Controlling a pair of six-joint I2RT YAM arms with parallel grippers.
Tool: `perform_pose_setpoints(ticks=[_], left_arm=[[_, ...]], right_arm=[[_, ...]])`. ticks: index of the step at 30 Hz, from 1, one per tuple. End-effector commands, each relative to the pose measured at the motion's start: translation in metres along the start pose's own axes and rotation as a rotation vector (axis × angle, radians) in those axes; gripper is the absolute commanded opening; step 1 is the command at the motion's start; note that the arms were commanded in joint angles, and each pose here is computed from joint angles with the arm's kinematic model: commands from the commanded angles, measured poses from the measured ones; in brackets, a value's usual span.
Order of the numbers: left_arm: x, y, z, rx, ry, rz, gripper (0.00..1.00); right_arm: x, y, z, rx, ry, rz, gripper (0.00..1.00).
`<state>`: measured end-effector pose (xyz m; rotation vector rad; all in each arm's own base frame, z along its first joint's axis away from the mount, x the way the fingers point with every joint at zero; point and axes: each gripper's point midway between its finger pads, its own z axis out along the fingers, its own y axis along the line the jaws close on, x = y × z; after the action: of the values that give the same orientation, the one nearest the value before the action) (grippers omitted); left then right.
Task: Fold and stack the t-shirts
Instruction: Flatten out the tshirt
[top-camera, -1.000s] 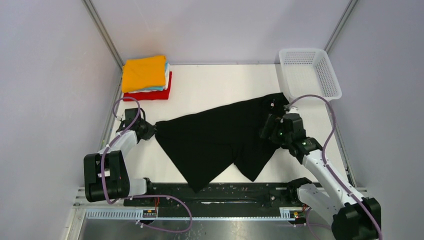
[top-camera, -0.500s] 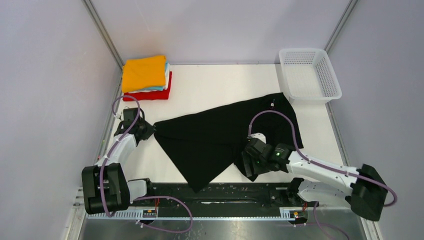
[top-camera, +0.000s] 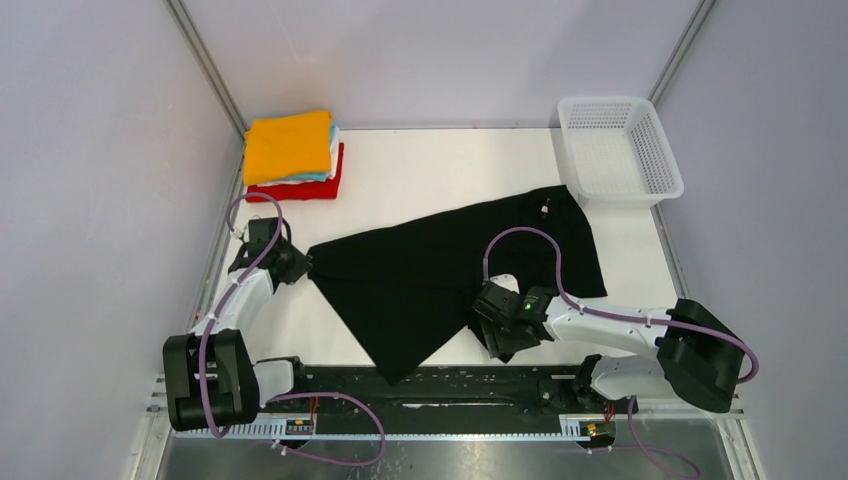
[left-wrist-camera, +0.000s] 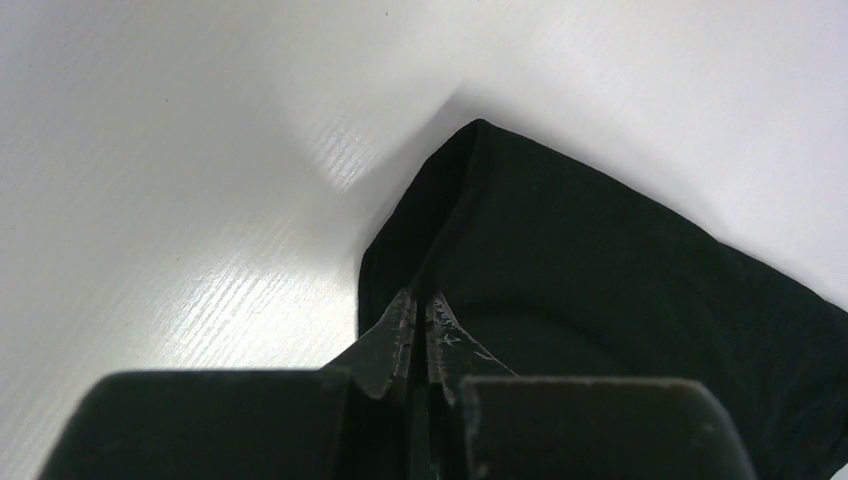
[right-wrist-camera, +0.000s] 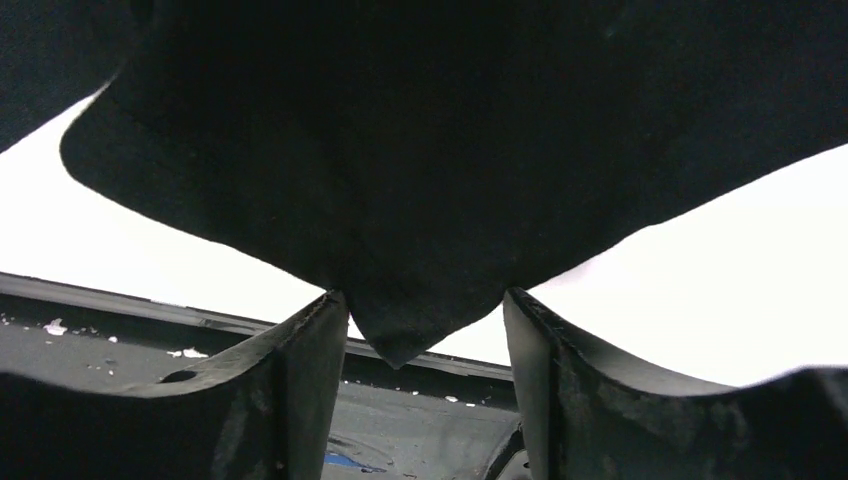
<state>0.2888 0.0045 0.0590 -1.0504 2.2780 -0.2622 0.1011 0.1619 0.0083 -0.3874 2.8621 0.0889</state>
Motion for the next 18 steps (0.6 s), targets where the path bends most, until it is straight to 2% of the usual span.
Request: perform_pose_setpoints(ticks=[1, 3, 6, 9, 14, 18], left_arm=[[-0.022, -0.012, -0.010, 0.023, -0.075, 0.018, 0.00], [-0.022, -0.012, -0.011, 0.024, -0.076, 0.020, 0.00], [-0.023, -0.014, -0.013, 0.032, -0.083, 0.029, 0.00], [-0.025, -0.019, -0.018, 0.048, -0.084, 0.043, 0.00], [-0.029, -0.038, -0.031, 0.104, -0.104, 0.076, 0.00], [-0.042, -0.062, -0.056, 0.165, -0.147, 0.097, 0.00]], right_arm=[[0.007, -0.010, 0.008, 0.078, 0.017, 0.041, 0.62], [0.009, -0.017, 0.010, 0.113, 0.014, 0.057, 0.48], [0.002, -0.025, 0.008, 0.142, -0.041, 0.089, 0.18], [-0.020, -0.030, -0.001, 0.162, -0.151, 0.113, 0.02], [-0.077, -0.052, -0.033, 0.181, -0.346, 0.201, 0.00], [-0.134, -0.081, -0.086, 0.167, -0.576, 0.319, 0.00]])
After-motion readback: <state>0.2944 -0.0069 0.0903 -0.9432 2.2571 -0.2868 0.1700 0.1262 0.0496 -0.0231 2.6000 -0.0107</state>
